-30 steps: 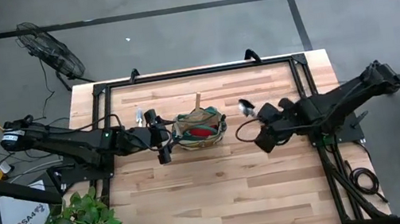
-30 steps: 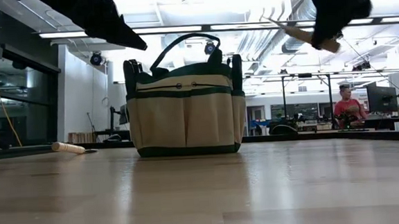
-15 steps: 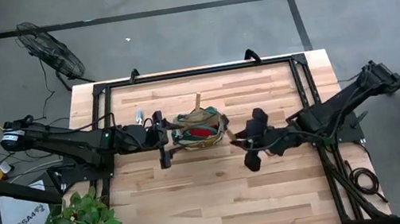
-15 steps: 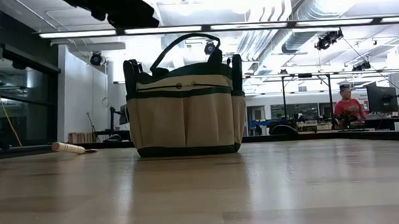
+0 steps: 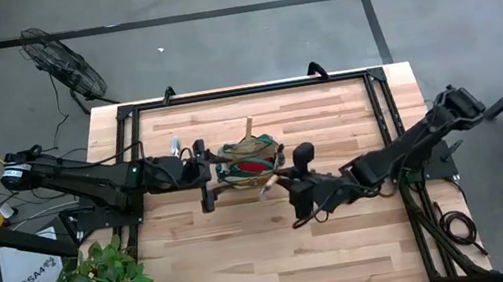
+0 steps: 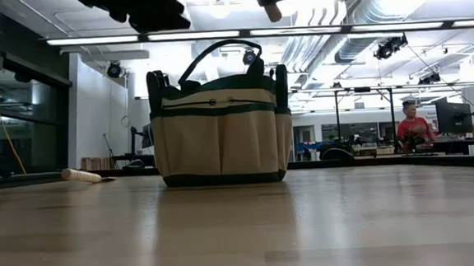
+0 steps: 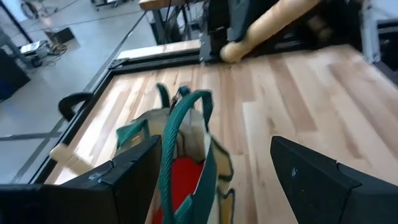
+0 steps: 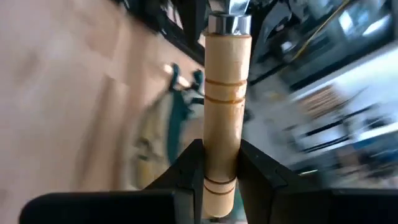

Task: Pick & Place Garden tools in Gardening bag
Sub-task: Put the right light brown trowel into the light brown gardening bag

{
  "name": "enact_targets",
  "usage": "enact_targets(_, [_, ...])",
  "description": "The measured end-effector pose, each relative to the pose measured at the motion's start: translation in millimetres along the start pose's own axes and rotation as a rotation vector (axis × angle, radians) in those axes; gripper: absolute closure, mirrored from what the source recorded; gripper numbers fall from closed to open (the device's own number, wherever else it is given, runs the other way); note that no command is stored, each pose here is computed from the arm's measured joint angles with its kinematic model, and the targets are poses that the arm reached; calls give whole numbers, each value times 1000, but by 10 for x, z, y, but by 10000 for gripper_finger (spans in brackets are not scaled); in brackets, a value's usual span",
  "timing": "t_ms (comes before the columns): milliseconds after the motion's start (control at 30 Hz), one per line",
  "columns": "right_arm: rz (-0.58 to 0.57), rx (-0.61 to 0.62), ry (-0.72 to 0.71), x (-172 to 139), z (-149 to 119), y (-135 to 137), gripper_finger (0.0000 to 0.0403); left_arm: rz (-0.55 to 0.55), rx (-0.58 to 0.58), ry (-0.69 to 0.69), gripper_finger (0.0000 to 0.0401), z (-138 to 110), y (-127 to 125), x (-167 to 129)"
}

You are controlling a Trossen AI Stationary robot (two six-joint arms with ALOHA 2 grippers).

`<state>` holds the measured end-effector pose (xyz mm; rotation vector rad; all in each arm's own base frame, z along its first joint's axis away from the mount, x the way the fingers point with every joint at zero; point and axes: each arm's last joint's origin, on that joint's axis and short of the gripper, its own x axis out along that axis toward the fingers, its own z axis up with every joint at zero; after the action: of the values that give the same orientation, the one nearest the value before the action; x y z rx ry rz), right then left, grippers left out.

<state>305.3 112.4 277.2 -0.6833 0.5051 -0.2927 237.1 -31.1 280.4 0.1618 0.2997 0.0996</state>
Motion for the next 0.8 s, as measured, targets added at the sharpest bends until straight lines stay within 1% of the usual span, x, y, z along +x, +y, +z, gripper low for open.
enact_targets(167, [-130,-328,29,-23,53,37,342,-32,-17,-54,107,52,-6,-2])
enact_targets(300, [-244,-482,59,-84,131,15,341,-44,-43,-107,107,102,-4,-6])
enact_targets(367, [-277,-553,62,-113,176,5,342,-56,-57,-140,107,134,-4,-10])
enact_targets(600, [-310,-715,62,-128,238,-34,342,-120,-110,-299,107,282,-3,-43])
enact_targets(733, [-307,-784,70,-126,237,-34,342,-121,-151,-357,107,337,8,-61])
enact_targets(800, [-297,-820,60,-126,240,-31,342,-142,-186,-382,107,360,19,-68])
